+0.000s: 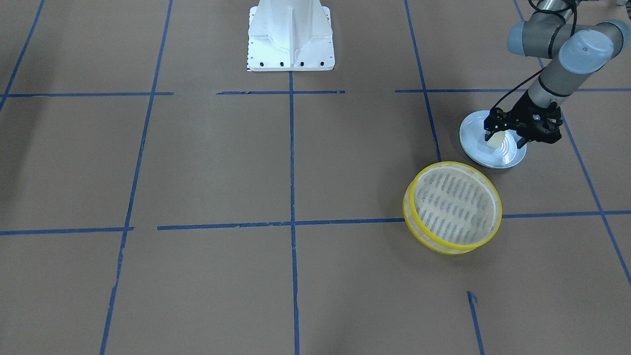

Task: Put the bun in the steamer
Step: 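Lower the left gripper onto the pale bun on the white plate, then close the left gripper on the bun and lift it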

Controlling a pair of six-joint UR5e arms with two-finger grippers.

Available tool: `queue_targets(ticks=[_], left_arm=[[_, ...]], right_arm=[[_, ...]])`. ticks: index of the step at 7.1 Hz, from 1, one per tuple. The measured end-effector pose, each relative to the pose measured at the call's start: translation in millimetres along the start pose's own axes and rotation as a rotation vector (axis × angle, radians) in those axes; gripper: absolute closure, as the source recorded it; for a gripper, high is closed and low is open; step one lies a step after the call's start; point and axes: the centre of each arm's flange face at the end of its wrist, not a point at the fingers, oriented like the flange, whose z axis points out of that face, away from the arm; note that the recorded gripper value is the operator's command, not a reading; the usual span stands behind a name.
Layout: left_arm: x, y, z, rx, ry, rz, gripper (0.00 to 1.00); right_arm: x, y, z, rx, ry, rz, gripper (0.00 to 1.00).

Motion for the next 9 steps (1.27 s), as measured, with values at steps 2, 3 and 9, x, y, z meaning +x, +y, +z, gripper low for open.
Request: queue_targets(ticks=[2,3,9], left_arm=[[0,4,4,-0.025,0.013,-0.004,0.37],[0,5,5,-0.038,0.023,-0.007,0.38],[4,10,12,-0.061,0.03,-0.009,0.75]], right_arm=[[0,0,0,0.0,0.0,0.0,0.0],[0,0,0,0.0,0.0,0.0,0.0],[0,0,0,0.0,0.0,0.0,0.0]])
